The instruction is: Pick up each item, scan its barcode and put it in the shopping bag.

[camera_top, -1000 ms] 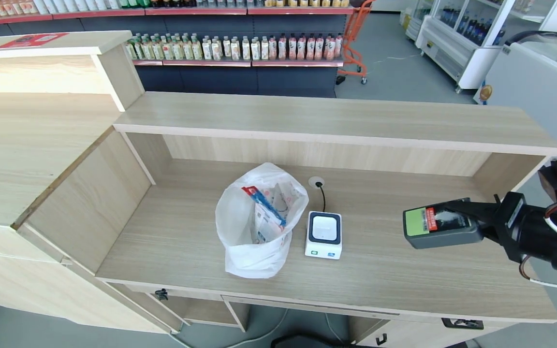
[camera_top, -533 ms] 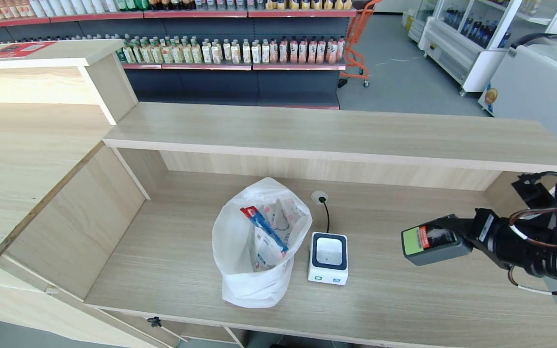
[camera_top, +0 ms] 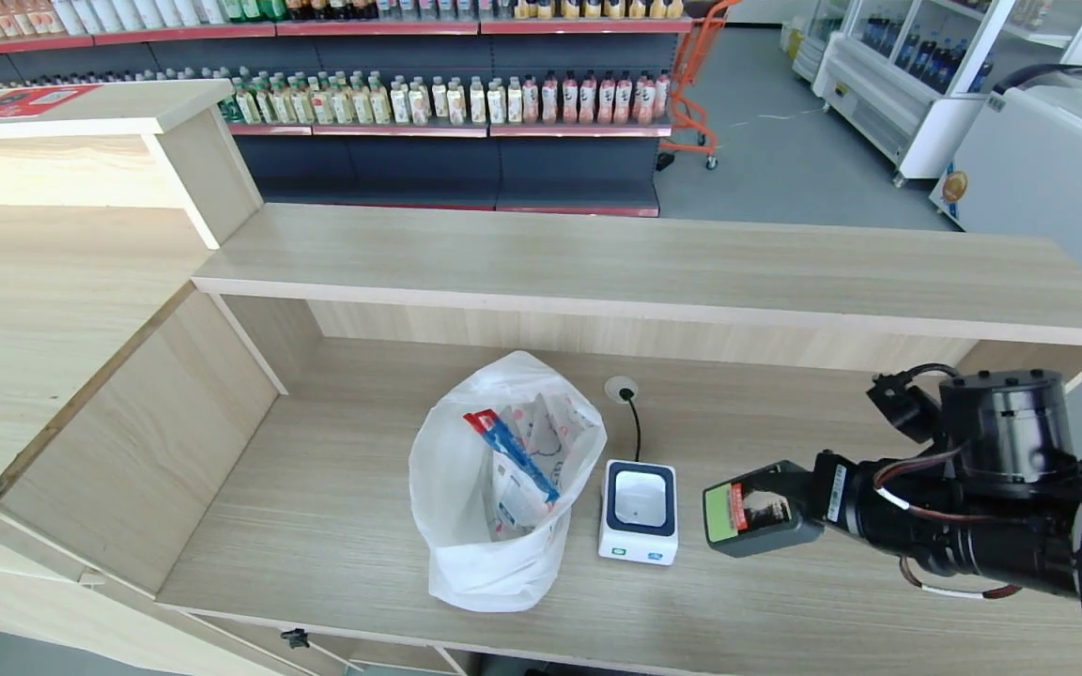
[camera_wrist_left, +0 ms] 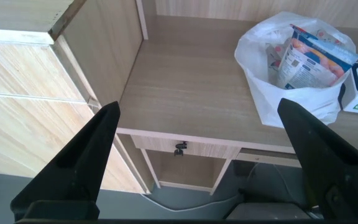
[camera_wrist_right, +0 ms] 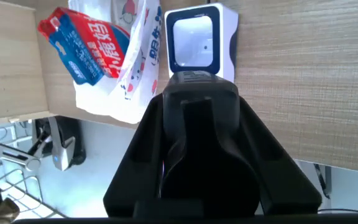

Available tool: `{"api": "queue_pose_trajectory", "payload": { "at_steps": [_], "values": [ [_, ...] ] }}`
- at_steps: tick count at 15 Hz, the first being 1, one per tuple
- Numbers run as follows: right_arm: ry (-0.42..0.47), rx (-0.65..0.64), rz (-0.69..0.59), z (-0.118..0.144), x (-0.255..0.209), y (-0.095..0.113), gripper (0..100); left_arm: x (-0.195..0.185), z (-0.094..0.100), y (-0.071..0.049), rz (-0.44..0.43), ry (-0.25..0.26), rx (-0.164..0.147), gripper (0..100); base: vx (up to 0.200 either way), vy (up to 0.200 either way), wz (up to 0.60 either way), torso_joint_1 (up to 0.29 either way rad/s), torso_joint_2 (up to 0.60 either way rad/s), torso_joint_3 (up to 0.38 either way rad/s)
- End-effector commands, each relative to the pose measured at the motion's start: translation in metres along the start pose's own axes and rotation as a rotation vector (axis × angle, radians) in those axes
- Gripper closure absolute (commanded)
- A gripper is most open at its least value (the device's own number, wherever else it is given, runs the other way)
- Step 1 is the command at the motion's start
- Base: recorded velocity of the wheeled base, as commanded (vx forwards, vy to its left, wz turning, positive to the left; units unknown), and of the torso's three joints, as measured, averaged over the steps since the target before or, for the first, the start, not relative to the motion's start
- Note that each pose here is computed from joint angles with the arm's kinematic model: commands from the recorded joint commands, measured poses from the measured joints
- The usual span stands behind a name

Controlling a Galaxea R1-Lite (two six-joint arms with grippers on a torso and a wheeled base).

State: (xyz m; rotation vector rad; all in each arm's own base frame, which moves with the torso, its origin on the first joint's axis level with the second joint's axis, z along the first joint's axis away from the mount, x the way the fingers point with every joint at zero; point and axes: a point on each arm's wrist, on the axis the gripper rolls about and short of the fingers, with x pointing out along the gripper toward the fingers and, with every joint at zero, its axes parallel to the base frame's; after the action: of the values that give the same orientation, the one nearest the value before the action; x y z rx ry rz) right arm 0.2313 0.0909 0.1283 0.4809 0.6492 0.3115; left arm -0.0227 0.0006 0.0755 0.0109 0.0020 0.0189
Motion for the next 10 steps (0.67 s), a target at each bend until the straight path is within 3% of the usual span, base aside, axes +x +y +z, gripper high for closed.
{"api": "queue_pose_trajectory", "payload": {
  "at_steps": [1, 6, 10],
  "values": [
    [0.060, -0.055, -0.020, -0.011, 0.023, 0.000, 100, 0.000, 0.000, 0.000, 0.001, 0.000, 0.000, 0, 0.000, 0.000, 0.00, 0.000, 0.00, 0.000],
    [-0.016, -0.103, 0.009, -0.018, 0.072, -0.001, 100, 0.000, 0.000, 0.000, 0.001, -0.002, 0.000, 0, 0.000, 0.000, 0.00, 0.000, 0.00, 0.000],
    [-0.004, -0.130, 0.015, -0.026, 0.095, 0.001, 100, 0.000, 0.000, 0.000, 0.001, 0.000, -0.002, 0, 0.000, 0.000, 0.00, 0.000, 0.00, 0.000]
  ]
}}
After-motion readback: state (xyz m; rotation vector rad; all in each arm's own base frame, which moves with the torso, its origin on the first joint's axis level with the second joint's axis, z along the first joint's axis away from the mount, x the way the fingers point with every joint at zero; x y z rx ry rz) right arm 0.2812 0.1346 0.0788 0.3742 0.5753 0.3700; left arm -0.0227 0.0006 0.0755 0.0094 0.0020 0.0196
